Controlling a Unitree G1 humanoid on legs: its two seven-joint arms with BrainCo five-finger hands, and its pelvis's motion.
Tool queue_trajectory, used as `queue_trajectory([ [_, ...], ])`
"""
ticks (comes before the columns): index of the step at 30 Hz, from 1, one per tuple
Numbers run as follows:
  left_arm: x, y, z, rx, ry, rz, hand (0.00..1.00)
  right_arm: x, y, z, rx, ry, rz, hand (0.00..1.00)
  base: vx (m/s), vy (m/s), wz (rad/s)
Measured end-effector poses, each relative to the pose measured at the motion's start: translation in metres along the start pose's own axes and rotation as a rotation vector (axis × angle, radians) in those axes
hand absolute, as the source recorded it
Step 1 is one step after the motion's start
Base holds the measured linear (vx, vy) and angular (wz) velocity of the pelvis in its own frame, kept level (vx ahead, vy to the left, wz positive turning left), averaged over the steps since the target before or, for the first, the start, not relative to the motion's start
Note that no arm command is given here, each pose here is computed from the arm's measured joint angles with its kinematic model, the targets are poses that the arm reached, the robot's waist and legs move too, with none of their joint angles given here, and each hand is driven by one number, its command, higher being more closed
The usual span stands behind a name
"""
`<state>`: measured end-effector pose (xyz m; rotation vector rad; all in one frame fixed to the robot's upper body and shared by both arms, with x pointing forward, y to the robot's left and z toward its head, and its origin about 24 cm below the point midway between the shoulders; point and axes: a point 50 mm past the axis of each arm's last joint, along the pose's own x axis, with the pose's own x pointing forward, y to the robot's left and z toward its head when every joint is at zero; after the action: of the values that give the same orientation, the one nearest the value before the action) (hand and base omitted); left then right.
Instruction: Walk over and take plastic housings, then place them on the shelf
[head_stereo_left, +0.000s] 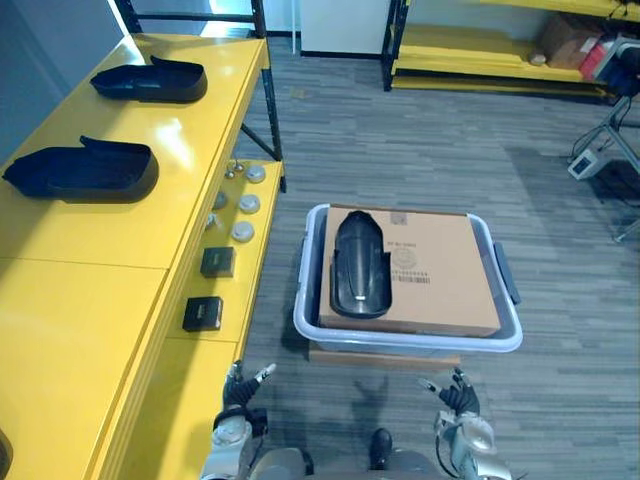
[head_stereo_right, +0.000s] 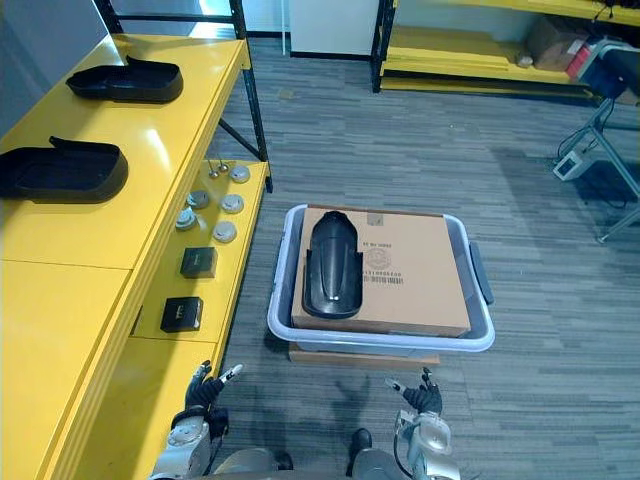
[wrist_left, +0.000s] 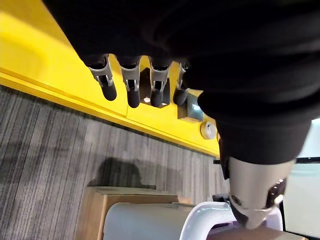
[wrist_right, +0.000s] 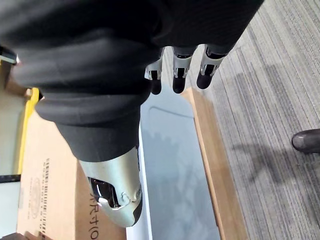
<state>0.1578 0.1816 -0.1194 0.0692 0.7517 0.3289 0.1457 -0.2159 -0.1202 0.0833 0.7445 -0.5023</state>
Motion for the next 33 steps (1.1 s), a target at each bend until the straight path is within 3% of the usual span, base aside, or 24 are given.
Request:
queue_trajectory([
  [15, -0.002, 0.000, -0.008, 0.015, 0.025, -0.006, 0.00, -0.003, 0.002, -0.008, 0.015, 0.025, -0.009, 0.00, 0.01, 0.009, -0.01],
  [23, -0.002, 0.013, -0.011, 0.064, 0.024, 0.007, 0.00, 0.001, -0.039, -0.011, 0.206, 0.058, -0.196, 0.00, 0.04, 0.027, -0.17],
  [27, -0.001, 0.017, -0.009, 0.077, 0.014, 0.010, 0.00, 0.003, -0.075, 0.031, 0.262, -0.110, -0.326, 0.00, 0.08, 0.018, 0.02],
  [33, -0.006, 0.021, -0.020, 0.088, 0.038, -0.001, 0.00, 0.002, -0.081, 0.118, 0.233, -0.442, -0.344, 0.00, 0.01, 0.004, 0.00],
])
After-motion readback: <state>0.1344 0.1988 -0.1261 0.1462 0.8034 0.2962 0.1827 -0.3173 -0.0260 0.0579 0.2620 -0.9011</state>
